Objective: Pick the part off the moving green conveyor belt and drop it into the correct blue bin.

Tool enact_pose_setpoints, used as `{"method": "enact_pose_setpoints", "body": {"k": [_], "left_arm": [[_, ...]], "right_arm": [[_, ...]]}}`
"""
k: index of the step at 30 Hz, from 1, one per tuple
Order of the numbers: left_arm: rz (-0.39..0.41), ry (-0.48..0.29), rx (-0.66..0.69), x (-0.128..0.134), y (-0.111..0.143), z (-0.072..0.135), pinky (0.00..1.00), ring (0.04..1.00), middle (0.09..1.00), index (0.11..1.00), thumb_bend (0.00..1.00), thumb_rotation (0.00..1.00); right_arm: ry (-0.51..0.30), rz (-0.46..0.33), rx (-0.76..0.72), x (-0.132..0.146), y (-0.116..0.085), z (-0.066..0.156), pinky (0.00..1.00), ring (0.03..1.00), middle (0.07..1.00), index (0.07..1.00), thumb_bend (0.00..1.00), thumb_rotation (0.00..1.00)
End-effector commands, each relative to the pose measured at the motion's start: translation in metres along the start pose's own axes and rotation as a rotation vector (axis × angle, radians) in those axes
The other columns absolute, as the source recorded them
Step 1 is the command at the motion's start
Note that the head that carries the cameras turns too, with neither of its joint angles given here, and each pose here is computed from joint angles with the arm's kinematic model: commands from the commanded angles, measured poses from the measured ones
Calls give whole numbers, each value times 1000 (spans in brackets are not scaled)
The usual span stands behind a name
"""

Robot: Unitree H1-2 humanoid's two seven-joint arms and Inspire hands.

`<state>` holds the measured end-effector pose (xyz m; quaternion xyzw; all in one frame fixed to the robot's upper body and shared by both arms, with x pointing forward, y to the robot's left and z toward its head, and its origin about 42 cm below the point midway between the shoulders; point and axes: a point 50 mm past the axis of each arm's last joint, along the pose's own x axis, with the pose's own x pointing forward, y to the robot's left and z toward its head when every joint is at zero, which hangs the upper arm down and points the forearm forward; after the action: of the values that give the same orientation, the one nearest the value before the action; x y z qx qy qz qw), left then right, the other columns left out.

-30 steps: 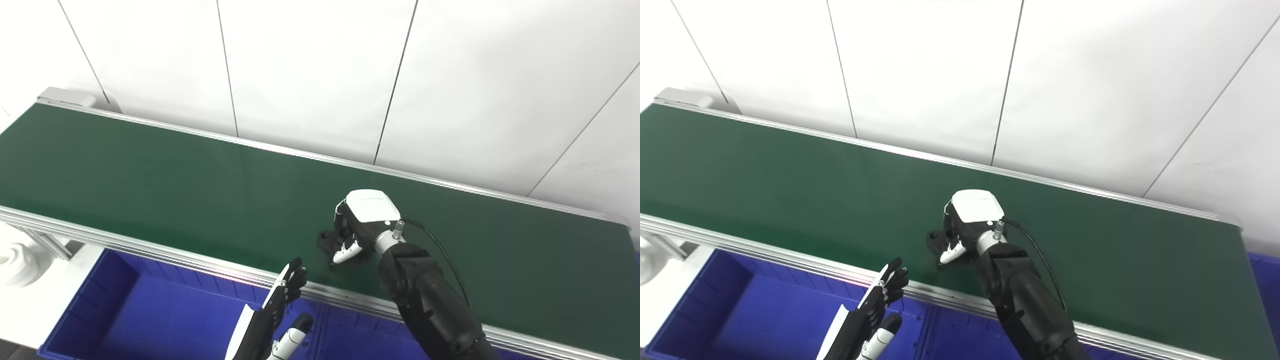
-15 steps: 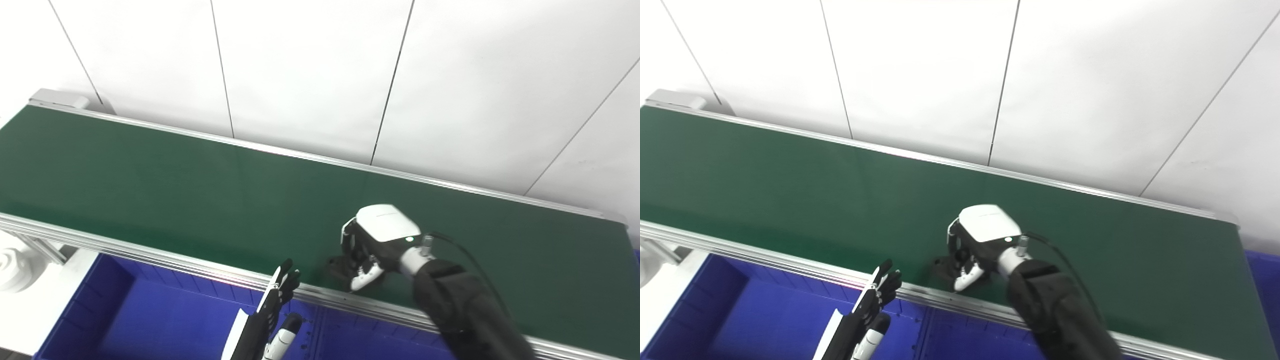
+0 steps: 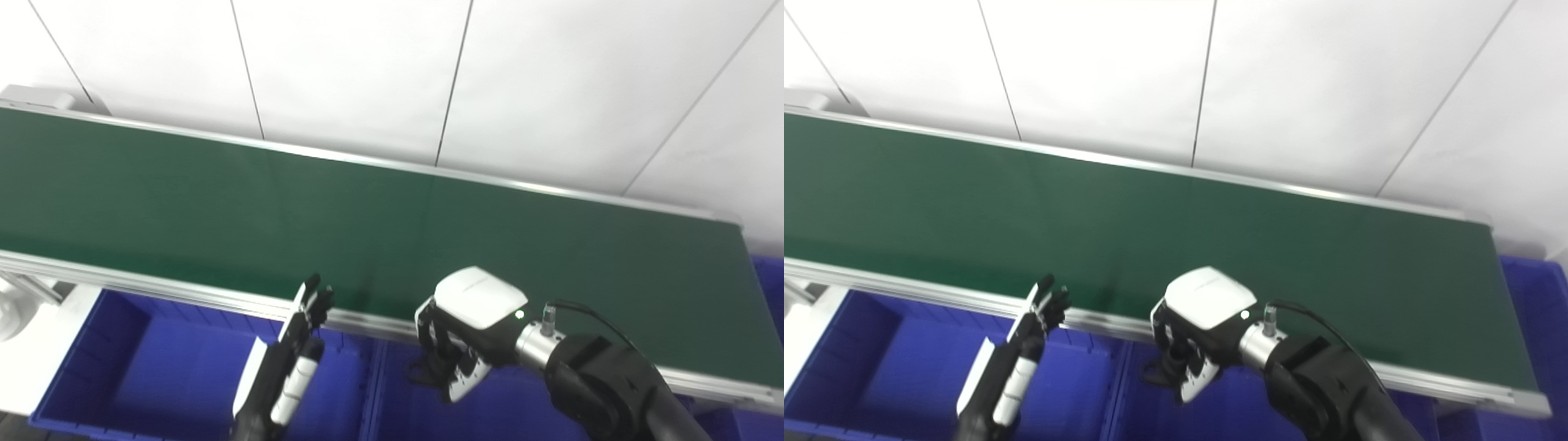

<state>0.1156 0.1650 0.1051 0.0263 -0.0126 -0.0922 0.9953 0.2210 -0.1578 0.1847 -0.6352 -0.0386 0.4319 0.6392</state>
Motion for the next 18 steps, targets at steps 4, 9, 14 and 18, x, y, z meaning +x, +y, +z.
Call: {"method": "enact_pose_setpoints", "body": {"k": [4, 9, 14, 18], "left_arm": [[-9, -29, -12, 1, 11, 15, 926, 924, 951, 1000, 539, 990], [1, -32, -7, 4, 18, 23, 910, 912, 937, 999, 572, 975], [-14, -24, -13, 6, 21, 28, 917, 914, 938, 1000, 562, 961], [-17, -15, -19, 7, 22, 30, 914, 910, 934, 1000, 563, 948]], "right_arm": [[-21, 15, -9, -4, 19, 19, 121, 180, 279, 488, 513, 117], [17, 10, 26, -3, 44, 23, 117, 178, 276, 488, 513, 115], [42, -9, 11, -3, 57, 18, 134, 197, 289, 488, 511, 114], [59, -24, -2, -2, 59, 13, 119, 181, 276, 487, 512, 114]]}}
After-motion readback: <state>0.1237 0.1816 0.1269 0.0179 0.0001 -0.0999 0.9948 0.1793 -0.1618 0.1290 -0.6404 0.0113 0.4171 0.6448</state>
